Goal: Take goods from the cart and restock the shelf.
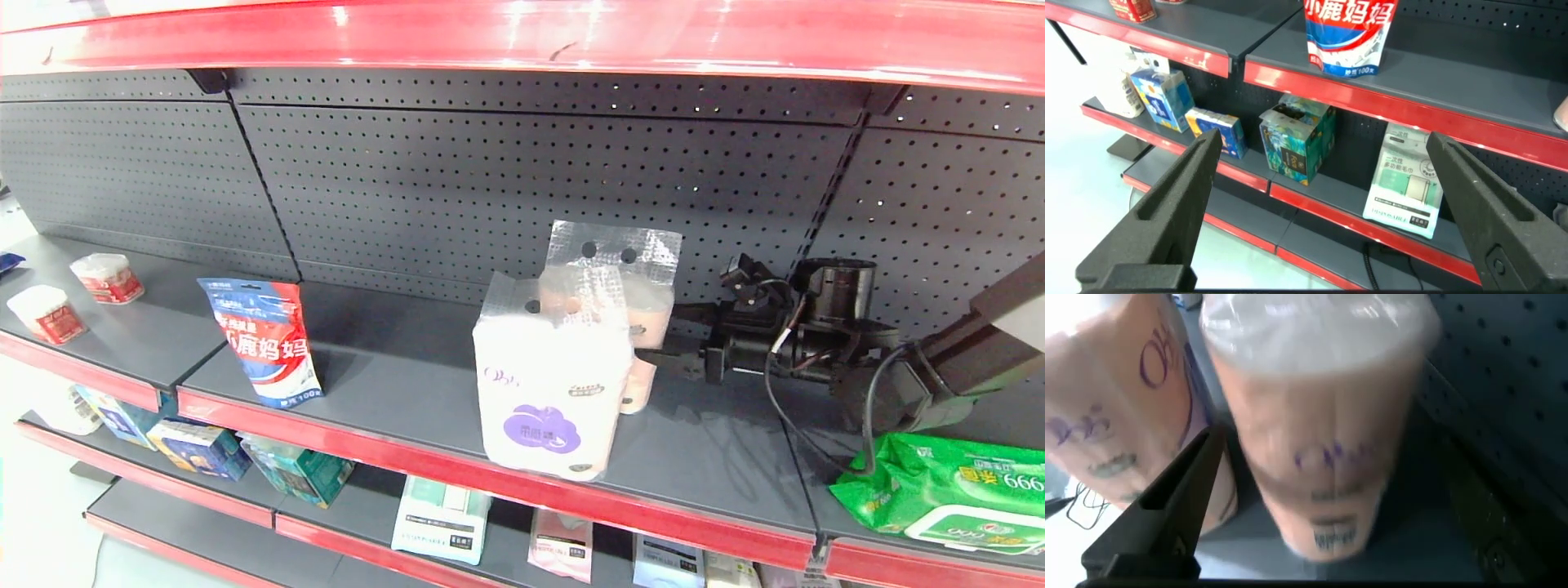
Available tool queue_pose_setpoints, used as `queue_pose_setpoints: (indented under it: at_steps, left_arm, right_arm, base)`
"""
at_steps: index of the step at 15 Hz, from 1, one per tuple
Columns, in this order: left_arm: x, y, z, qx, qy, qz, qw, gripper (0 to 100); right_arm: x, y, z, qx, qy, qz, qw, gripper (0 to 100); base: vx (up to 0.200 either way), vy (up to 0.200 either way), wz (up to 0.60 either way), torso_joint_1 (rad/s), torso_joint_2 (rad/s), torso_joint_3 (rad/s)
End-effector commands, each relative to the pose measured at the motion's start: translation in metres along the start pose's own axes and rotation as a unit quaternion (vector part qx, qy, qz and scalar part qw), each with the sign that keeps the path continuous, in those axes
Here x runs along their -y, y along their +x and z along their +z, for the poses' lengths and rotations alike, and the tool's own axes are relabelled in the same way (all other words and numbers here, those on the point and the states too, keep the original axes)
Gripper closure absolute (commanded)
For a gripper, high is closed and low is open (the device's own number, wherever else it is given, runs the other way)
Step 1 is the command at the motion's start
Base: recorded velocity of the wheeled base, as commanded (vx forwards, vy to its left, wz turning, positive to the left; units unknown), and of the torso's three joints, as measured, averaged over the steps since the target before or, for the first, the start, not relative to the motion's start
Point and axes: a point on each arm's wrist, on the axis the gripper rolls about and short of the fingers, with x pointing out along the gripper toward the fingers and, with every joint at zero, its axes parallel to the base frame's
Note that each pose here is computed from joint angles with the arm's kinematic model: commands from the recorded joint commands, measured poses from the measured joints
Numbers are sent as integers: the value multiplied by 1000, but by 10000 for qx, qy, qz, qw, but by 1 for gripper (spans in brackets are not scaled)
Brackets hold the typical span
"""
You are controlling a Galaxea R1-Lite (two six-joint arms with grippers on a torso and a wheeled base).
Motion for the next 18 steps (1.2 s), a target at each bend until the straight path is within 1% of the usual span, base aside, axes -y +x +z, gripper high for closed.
queue_pose_setpoints:
  at_steps: [1, 7, 10, 12, 13, 14, 15, 16, 17, 18]
  left_arm:
    - [0, 0, 0, -4, 0, 12, 10000, 0]
    - [0, 0, 0, -4, 0, 12, 10000, 0]
    - [0, 0, 0, -4, 0, 5, 10000, 0]
    - [0, 0, 0, -4, 0, 5, 10000, 0]
    - [0, 0, 0, -4, 0, 5, 10000, 0]
    - [0, 0, 0, -4, 0, 5, 10000, 0]
    - [0, 0, 0, -4, 0, 5, 10000, 0]
    - [0, 0, 0, -4, 0, 5, 10000, 0]
    - [0, 0, 0, -4, 0, 5, 10000, 0]
    - [0, 0, 0, -4, 0, 5, 10000, 0]
  right_arm:
    - [-7, -21, 2, -40, 61, -134, 9999, 0]
    - [-19, -61, 9, -51, 147, -472, 9988, 0]
    - [-28, -86, 11, -85, 210, -832, 9963, 0]
    - [-35, -103, 12, -151, 278, -1217, 9921, 0]
    - [-37, -107, 13, -136, 309, -1274, 9913, 0]
    - [-43, -120, 15, -138, 397, -1581, 9865, 0]
    - [-45, -124, 17, -128, 436, -1753, 9835, 0]
    - [-47, -135, 25, -51, 635, -2353, 9698, 0]
    - [-48, -137, 27, -29, 694, -2477, 9664, 0]
    - [-52, -143, 34, 83, 920, -2994, 9497, 0]
  base:
    - [0, 0, 0, 0, 0, 0]
    - [0, 0, 0, 0, 0, 0]
    - [0, 0, 0, 0, 0, 0]
    - [0, 0, 0, 0, 0, 0]
    - [0, 0, 0, 0, 0, 0]
    - [0, 0, 0, 0, 0, 0]
    - [0, 0, 0, 0, 0, 0]
    - [0, 0, 0, 0, 0, 0]
    - [0, 0, 0, 0, 0, 0]
    - [0, 0, 0, 0, 0, 0]
